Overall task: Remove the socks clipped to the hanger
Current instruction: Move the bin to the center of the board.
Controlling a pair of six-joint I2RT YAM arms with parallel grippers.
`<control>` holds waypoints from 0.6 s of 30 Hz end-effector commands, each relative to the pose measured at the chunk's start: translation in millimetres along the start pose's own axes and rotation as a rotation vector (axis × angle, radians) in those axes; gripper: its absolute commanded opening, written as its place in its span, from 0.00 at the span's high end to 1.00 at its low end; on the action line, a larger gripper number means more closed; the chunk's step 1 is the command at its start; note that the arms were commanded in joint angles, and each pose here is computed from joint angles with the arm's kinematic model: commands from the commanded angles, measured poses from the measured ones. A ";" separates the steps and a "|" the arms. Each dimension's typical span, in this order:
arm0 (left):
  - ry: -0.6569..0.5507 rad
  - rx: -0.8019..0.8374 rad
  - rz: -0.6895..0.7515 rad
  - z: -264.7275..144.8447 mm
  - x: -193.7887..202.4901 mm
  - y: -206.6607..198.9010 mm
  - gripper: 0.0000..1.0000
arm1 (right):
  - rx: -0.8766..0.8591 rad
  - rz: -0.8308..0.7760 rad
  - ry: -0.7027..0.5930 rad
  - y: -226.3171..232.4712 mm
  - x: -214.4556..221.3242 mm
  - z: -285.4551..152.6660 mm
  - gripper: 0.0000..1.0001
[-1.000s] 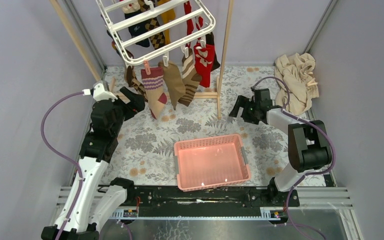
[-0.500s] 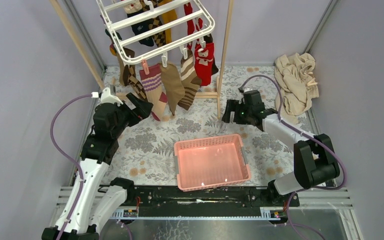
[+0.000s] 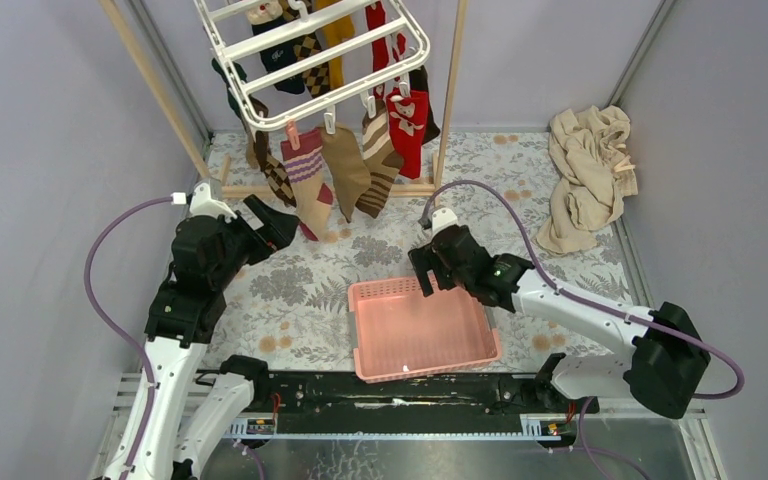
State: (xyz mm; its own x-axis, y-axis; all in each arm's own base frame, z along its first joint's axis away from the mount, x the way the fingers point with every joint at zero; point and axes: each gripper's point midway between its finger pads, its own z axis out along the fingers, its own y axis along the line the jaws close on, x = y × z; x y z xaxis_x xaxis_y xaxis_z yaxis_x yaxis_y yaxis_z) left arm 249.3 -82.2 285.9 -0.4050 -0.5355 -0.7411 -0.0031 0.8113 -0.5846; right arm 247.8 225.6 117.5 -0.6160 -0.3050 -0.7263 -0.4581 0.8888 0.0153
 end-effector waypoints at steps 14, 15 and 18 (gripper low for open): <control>0.006 -0.031 -0.003 -7.7 2.5 6.2 0.02 | -0.045 0.319 0.017 64.3 47.8 9.8 0.15; 0.004 -0.031 -0.003 -7.9 2.2 6.2 0.01 | -0.018 0.328 0.017 63.1 47.9 16.1 0.13; 0.006 -0.031 -0.002 -8.2 3.5 6.9 0.02 | 0.073 0.302 0.001 57.4 41.3 35.6 0.10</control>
State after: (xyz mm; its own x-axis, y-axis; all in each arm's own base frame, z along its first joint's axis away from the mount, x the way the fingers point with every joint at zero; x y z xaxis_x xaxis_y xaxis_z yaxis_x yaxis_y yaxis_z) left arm 240.8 -79.0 274.6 -0.4373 -0.5305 -0.7262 -0.0402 0.8182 -0.5735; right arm 188.7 252.5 53.9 -0.7648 -0.1484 -0.6269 -0.3022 0.9420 0.1457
